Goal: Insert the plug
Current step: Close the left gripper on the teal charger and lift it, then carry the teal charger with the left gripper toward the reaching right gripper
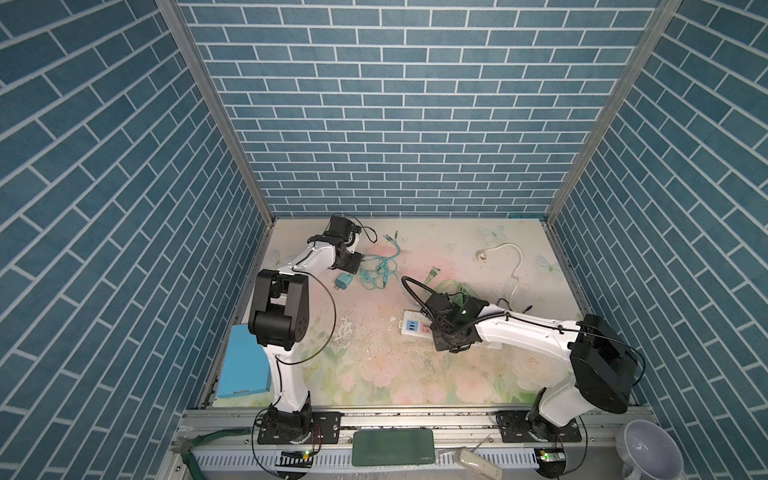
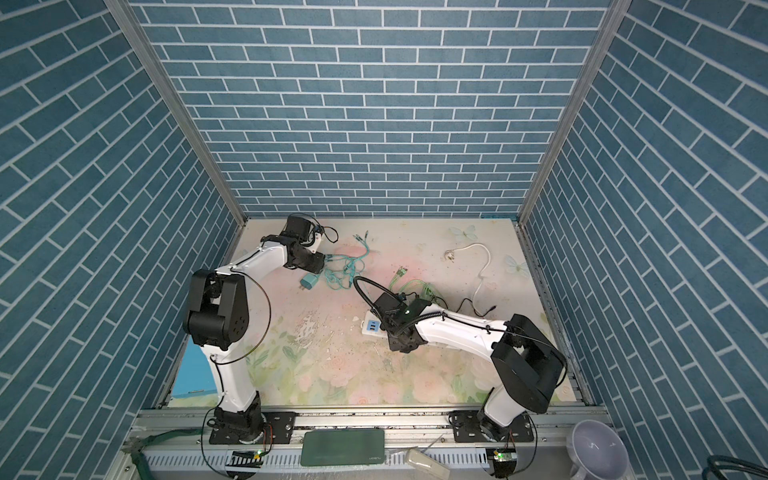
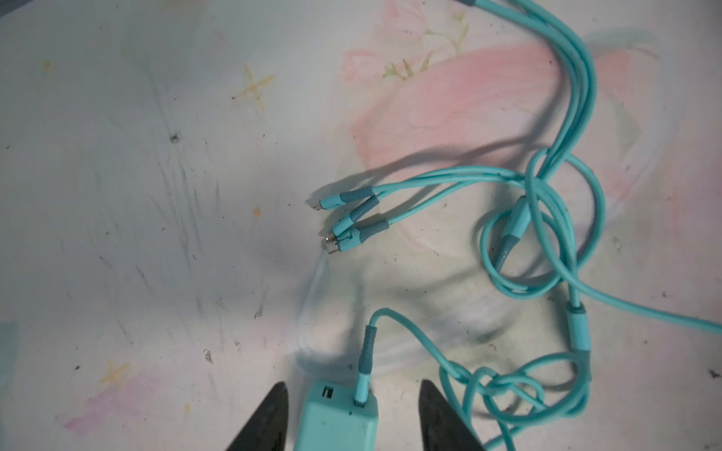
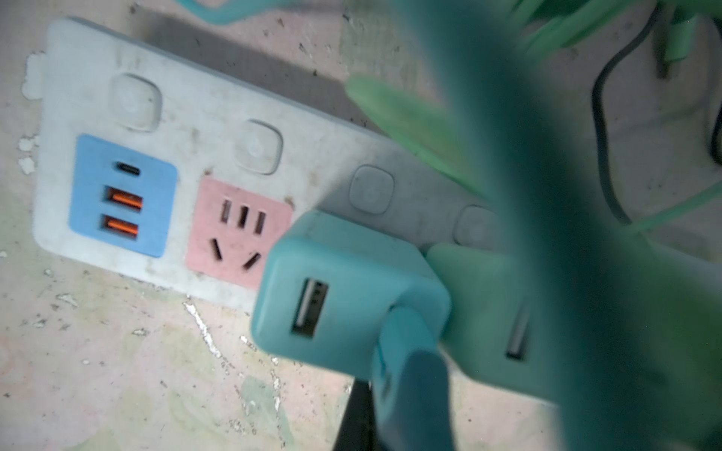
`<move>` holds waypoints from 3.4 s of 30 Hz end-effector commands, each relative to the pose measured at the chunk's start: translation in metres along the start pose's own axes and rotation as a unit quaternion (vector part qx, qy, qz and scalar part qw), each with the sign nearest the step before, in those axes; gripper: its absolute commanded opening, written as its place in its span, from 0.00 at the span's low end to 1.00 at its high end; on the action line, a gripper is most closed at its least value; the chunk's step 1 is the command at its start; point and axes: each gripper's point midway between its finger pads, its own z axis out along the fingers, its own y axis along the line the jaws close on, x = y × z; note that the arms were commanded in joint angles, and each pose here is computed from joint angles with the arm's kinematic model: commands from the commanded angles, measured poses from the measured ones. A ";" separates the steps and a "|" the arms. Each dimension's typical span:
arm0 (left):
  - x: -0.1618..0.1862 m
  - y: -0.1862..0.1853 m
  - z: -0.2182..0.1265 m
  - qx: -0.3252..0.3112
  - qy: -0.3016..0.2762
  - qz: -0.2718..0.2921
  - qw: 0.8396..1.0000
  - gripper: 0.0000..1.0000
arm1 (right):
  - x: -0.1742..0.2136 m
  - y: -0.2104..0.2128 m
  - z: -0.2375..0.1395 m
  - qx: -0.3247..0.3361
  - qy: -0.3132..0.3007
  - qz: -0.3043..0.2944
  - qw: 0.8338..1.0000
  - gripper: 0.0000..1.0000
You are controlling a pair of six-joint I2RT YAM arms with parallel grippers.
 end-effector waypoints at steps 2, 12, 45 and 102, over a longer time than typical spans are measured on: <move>0.016 0.008 -0.002 -0.017 0.025 -0.011 0.999 0.66 | 0.003 -0.006 -0.018 0.004 0.004 -0.008 1.000 0.14; 0.040 0.011 0.011 -0.022 0.108 -0.002 0.994 0.67 | -0.006 -0.005 -0.038 -0.017 -0.021 -0.006 1.000 0.30; 0.049 0.001 -0.004 0.007 0.072 -0.024 0.997 0.19 | -0.063 -0.049 -0.117 -0.063 -0.113 0.014 0.992 0.45; 0.026 -0.199 -0.164 0.209 -0.338 0.222 0.891 0.21 | -0.164 0.104 -0.143 -0.411 -0.048 -0.071 0.908 0.54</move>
